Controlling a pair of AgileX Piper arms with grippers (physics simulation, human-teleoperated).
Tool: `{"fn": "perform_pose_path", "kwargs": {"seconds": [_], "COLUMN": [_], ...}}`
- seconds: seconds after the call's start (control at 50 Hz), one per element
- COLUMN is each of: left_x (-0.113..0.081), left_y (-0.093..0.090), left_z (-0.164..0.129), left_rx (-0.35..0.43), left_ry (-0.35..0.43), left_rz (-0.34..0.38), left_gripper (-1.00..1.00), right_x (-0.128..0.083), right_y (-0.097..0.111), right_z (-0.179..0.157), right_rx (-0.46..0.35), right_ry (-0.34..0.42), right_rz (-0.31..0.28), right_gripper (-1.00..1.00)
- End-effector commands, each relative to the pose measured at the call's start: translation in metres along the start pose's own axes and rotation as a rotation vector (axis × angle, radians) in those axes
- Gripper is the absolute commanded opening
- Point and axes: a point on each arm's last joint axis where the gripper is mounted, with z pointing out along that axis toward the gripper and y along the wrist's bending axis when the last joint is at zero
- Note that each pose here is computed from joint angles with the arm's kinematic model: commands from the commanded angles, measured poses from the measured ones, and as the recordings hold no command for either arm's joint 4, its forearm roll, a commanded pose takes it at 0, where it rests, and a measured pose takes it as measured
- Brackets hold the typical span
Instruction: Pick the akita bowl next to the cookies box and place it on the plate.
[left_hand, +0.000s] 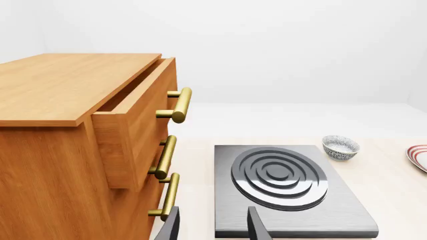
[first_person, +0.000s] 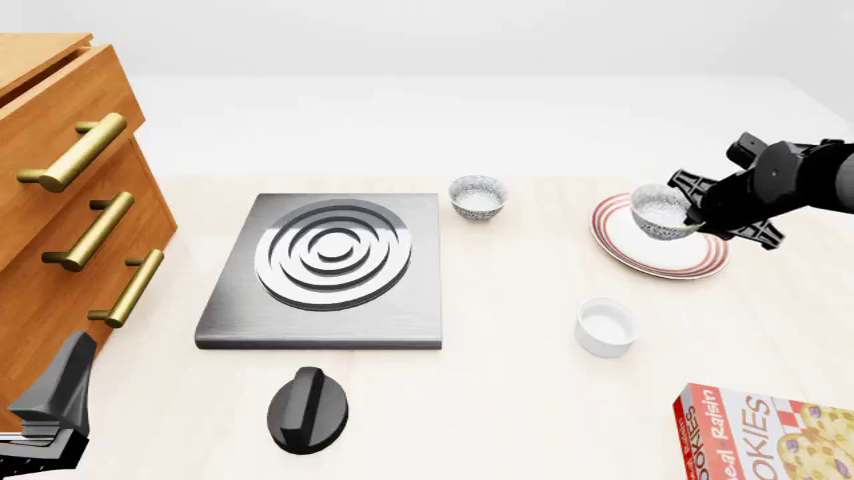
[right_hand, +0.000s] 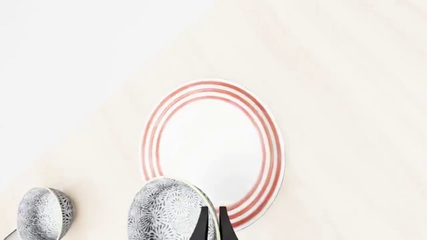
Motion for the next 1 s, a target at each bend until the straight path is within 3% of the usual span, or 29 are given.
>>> {"fn": "perform_pose_path", "kwargs": {"seconds": [0.02,1.0], "left_x": [0.000,0.000], "left_y": [0.000,0.000], "left_z": [0.000,0.000], "left_rx": [0.000,0.000], "left_ry": [0.000,0.000], "left_rz": [0.000,0.000], "left_gripper": [1.00,1.00], "right_x": [0.000,-0.009], "right_y": [0.000,-0.012], "right_z": [0.006,0.074], "right_rx": [-0.008,0.009], "right_ry": [-0.010,-0.024], "right_rz": [0.001,0.025], "right_gripper": [-1.00,-1.00]}}
